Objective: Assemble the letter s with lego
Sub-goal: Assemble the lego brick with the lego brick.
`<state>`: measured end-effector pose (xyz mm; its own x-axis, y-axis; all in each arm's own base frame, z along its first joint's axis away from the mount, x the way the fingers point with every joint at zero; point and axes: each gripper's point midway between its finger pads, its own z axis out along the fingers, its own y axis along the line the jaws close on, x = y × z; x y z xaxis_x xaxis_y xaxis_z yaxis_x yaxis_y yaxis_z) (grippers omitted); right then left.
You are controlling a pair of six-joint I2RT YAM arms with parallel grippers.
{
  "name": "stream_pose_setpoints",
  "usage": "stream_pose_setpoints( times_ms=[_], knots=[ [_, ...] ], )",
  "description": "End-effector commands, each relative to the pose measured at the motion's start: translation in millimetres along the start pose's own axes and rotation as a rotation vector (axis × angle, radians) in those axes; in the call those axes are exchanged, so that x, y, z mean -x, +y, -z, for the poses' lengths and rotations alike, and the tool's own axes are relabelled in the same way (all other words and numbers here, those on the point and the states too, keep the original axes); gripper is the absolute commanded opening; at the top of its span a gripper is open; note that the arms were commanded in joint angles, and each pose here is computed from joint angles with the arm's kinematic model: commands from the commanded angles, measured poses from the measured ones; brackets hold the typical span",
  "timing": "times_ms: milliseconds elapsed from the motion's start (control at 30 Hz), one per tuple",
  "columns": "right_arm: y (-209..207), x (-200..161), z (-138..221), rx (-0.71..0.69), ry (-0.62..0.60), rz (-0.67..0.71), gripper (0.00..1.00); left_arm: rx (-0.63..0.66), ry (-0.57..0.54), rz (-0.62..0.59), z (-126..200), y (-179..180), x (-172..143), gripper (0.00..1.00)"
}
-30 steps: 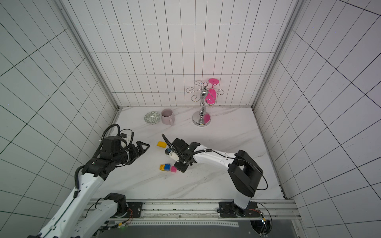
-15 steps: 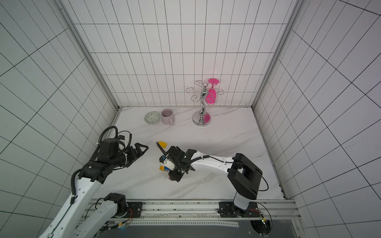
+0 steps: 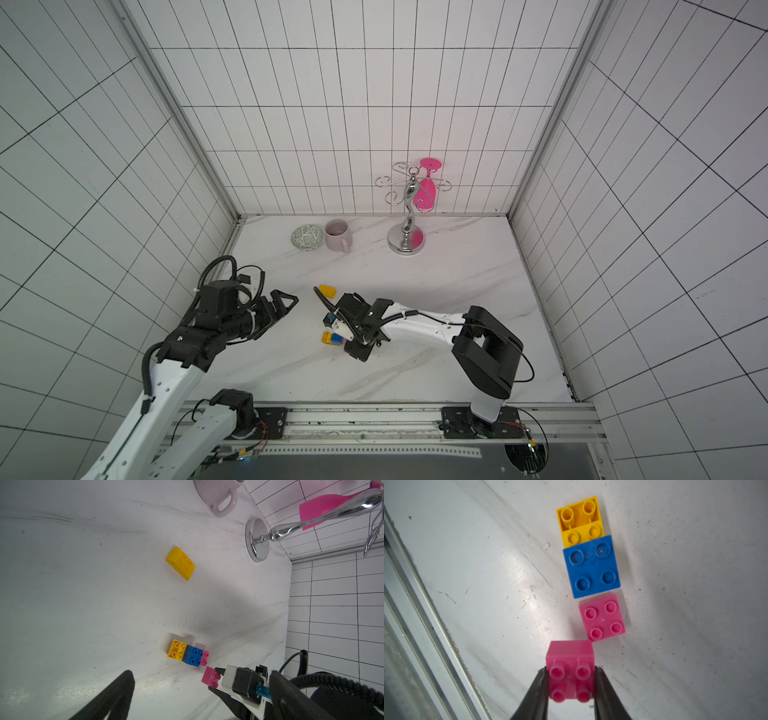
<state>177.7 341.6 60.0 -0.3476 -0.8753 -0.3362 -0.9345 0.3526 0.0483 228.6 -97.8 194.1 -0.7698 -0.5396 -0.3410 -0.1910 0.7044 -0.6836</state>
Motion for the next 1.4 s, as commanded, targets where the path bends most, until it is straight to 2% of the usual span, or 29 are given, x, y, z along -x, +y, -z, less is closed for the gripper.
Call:
stream_pose_setpoints(
  times_ms=[0, 233, 633, 1367],
  knots=[
    [-8.1, 11.5, 5.2, -0.019, 0.001, 0.067, 0.24, 0.002, -0.018, -0.007, -0.6, 2.1, 2.6, 0.98],
    [0.4, 30.3, 8.9, 0.036, -0.033, 0.105, 0.24, 0.010, -0.018, -0.011, -1.4, 5.0, 2.1, 0.98],
    [-5.4, 15.1, -5.5, 0.072, 0.023, 0.113, 0.23, 0.013, -0.018, -0.020, -2.1, 5.1, 2.2, 0.98],
    [0.9, 14.7, -14.1, 0.143, 0.038, 0.139, 0.23, 0.019, -0.018, -0.014, -1.5, 9.2, -1.0, 0.98]
  ],
)
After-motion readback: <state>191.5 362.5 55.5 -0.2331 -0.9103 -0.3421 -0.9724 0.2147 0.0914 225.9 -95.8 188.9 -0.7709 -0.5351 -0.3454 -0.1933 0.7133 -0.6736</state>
